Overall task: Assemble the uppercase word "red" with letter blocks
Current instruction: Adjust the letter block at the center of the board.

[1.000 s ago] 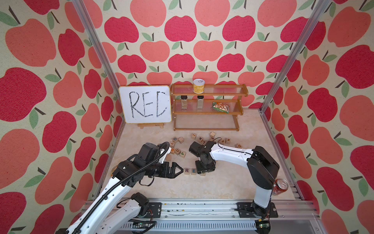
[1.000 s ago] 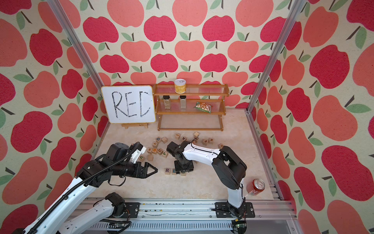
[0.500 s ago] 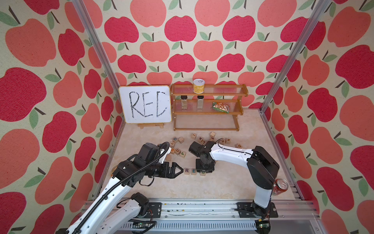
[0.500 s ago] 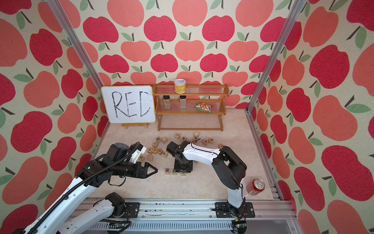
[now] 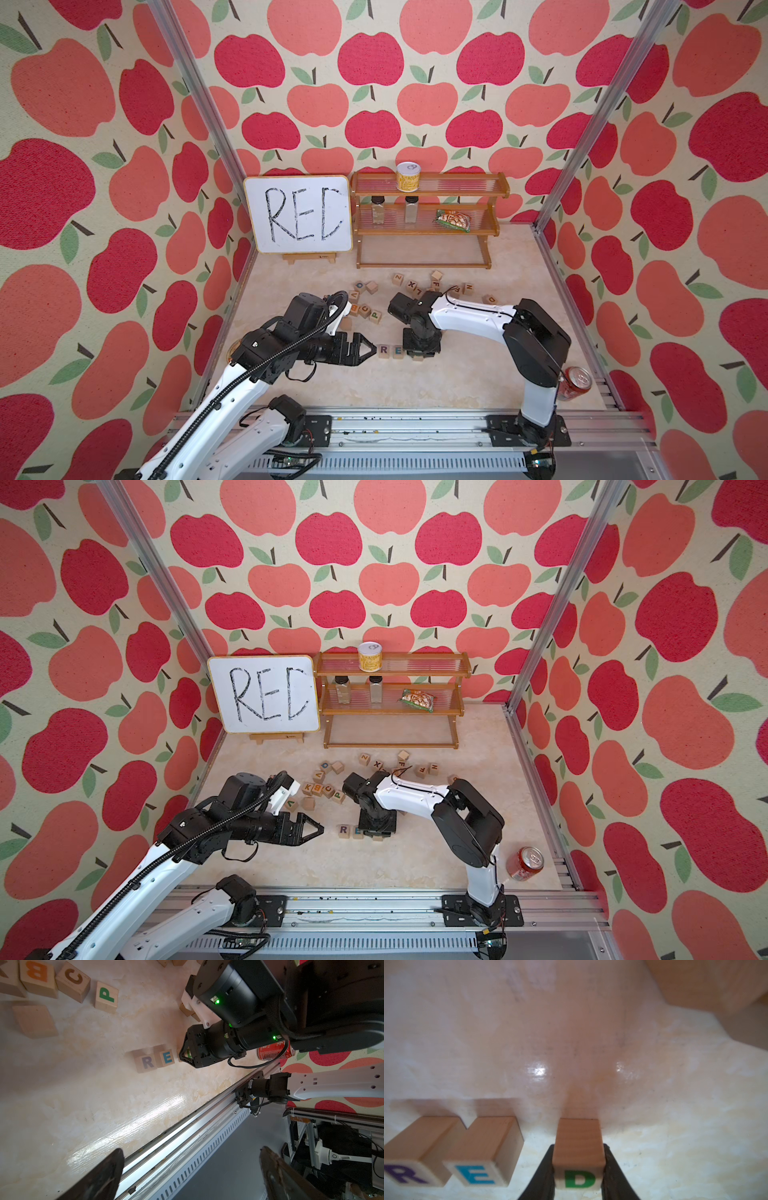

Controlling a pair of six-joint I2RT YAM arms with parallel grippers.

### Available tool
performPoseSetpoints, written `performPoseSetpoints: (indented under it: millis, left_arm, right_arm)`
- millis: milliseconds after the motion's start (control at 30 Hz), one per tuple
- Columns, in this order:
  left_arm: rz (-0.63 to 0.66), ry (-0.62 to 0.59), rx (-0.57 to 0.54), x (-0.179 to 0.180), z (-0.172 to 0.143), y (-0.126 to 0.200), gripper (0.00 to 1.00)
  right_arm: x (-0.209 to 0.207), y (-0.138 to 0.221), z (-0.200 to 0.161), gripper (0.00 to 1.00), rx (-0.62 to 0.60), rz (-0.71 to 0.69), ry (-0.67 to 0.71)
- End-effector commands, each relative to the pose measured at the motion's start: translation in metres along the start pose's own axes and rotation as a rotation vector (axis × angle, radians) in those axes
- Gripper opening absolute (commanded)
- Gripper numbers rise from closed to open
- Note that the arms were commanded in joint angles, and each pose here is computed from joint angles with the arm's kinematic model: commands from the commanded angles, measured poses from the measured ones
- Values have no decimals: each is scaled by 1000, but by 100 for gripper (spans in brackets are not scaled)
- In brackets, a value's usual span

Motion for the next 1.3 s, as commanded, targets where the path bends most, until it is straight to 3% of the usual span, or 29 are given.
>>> performPoseSetpoints:
  millis: [0, 533, 800, 1267]
  left_arm:
    - [-2, -14, 0, 2, -1, 0, 99]
    - [-2, -12, 1, 2, 0, -1, 99]
    - [-3, -12, 1, 3, 0, -1, 99]
    - [-9, -7, 3, 3, 4, -5, 99]
  right_arm:
    - [3, -1, 0, 24, 17, -30, 18]
    - [11, -1, 11, 27, 26, -42, 62]
    - [11, 4, 15, 45, 19, -50, 81]
    - [2, 35, 23, 45, -37, -45, 76]
Point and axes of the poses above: each gripper's point midway between its finger pads, its own y axis back along the fingers, its own x axis along the line the jaws close on, z = x × y, the point moved 7 cm from there along y, back along the fingers, and after that the axes turned 12 degrees about y, right-handed, at the moved point
